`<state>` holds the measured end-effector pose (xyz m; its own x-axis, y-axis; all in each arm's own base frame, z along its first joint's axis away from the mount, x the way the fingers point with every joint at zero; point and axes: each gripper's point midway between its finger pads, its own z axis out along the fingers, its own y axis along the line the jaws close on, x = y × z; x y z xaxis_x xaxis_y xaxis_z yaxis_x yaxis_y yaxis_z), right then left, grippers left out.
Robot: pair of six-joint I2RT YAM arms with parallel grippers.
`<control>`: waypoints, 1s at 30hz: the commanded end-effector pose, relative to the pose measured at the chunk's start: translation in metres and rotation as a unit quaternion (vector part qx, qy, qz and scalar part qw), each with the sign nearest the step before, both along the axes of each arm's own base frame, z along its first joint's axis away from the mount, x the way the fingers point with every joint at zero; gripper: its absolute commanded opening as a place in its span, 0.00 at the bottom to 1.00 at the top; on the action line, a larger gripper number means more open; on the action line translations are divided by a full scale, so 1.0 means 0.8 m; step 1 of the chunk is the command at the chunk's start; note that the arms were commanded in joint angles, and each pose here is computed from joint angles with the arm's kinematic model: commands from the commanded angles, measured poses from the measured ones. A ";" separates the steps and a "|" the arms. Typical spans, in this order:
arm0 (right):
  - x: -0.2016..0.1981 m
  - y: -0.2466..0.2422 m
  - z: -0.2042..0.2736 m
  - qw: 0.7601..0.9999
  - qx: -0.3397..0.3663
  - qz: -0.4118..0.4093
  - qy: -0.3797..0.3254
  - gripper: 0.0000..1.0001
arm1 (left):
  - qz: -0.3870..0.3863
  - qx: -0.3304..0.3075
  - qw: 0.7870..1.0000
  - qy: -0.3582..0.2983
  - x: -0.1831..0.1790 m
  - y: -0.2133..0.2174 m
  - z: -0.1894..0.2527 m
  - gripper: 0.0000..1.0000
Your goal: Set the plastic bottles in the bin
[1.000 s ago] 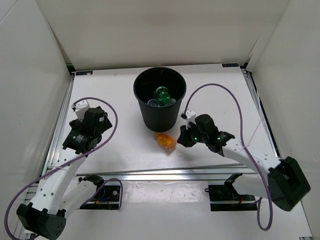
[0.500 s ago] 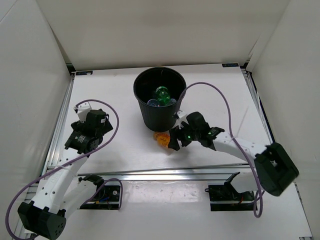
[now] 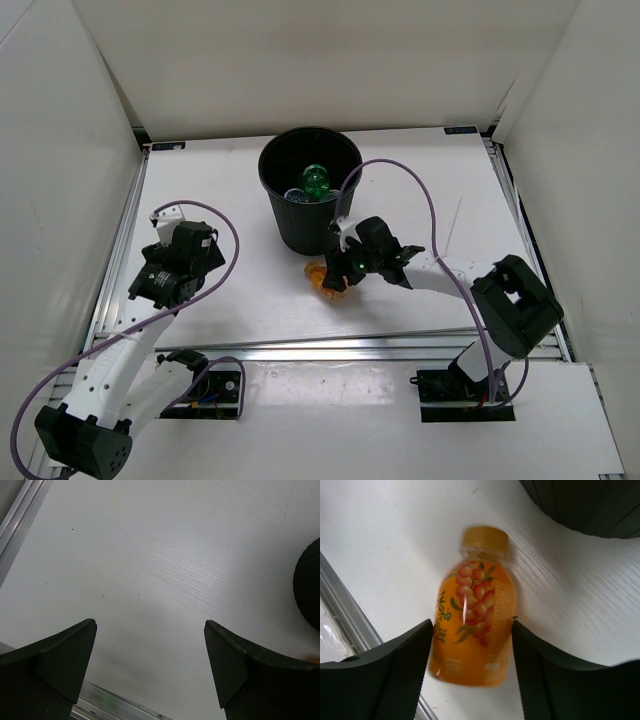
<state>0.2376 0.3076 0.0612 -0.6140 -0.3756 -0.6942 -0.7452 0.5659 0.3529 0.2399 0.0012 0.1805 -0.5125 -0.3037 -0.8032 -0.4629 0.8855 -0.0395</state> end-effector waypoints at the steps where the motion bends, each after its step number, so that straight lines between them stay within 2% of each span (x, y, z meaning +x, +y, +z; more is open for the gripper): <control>1: -0.006 0.004 -0.009 1.000 0.009 0.014 0.001 0.65 | 0.008 0.007 1.000 -0.019 -0.003 0.008 0.023 1.00; 2: -0.013 0.002 -0.014 1.000 0.008 0.019 0.009 0.57 | 0.008 0.009 1.000 -0.015 -0.005 0.009 0.022 1.00; 7: -0.033 -0.014 -0.017 0.999 -0.001 0.022 0.024 0.37 | 0.015 0.000 1.000 -0.019 -0.006 0.009 0.020 1.00; 8: -0.037 -0.017 -0.017 0.999 -0.003 0.022 0.026 0.30 | 0.015 0.000 1.000 -0.019 -0.006 0.009 0.020 1.00; 9: -0.041 -0.021 -0.016 0.999 -0.005 0.022 0.028 0.27 | 0.019 -0.003 1.000 -0.016 -0.007 0.009 0.015 1.00; 12: -0.054 -0.033 -0.011 0.999 -0.004 0.025 0.023 0.27 | 0.030 -0.015 0.999 -0.018 -0.008 0.008 0.010 1.00; 14: -0.060 -0.039 -0.002 1.000 0.002 0.025 0.015 0.38 | 0.031 -0.021 0.999 -0.016 -0.008 0.005 0.002 1.00; 15: -0.059 -0.038 0.008 1.000 0.011 0.025 0.006 0.53 | 0.031 -0.019 0.999 -0.011 -0.009 0.006 -0.002 1.00; 16: -0.059 -0.038 0.012 1.000 0.014 0.025 0.002 0.60 | 0.027 -0.023 0.999 -0.010 -0.009 0.003 -0.003 1.00; 19: -0.053 -0.035 0.021 1.000 0.019 0.021 -0.010 0.75 | 0.026 -0.028 0.999 -0.005 -0.011 0.001 -0.009 1.00; 23: -0.041 -0.013 0.056 0.998 0.045 0.030 -0.039 0.81 | -0.015 -0.066 0.997 0.023 -0.014 -0.024 -0.024 1.00; 24: -0.043 -0.005 0.066 0.997 0.054 0.041 -0.043 0.81 | -0.051 -0.106 0.993 0.032 -0.014 -0.049 -0.027 1.00; 26: -0.040 0.009 0.085 0.994 0.064 0.059 -0.060 0.81 | -0.102 -0.145 0.983 0.039 -0.011 -0.078 -0.027 1.00; 27: -0.043 0.015 0.087 0.994 0.064 0.066 -0.058 0.81 | -0.162 -0.196 0.965 0.056 -0.019 -0.114 -0.031 1.00; 30: -0.045 0.028 0.101 0.992 0.071 0.081 -0.071 0.81 | -0.247 -0.272 0.926 0.088 -0.032 -0.166 -0.044 1.00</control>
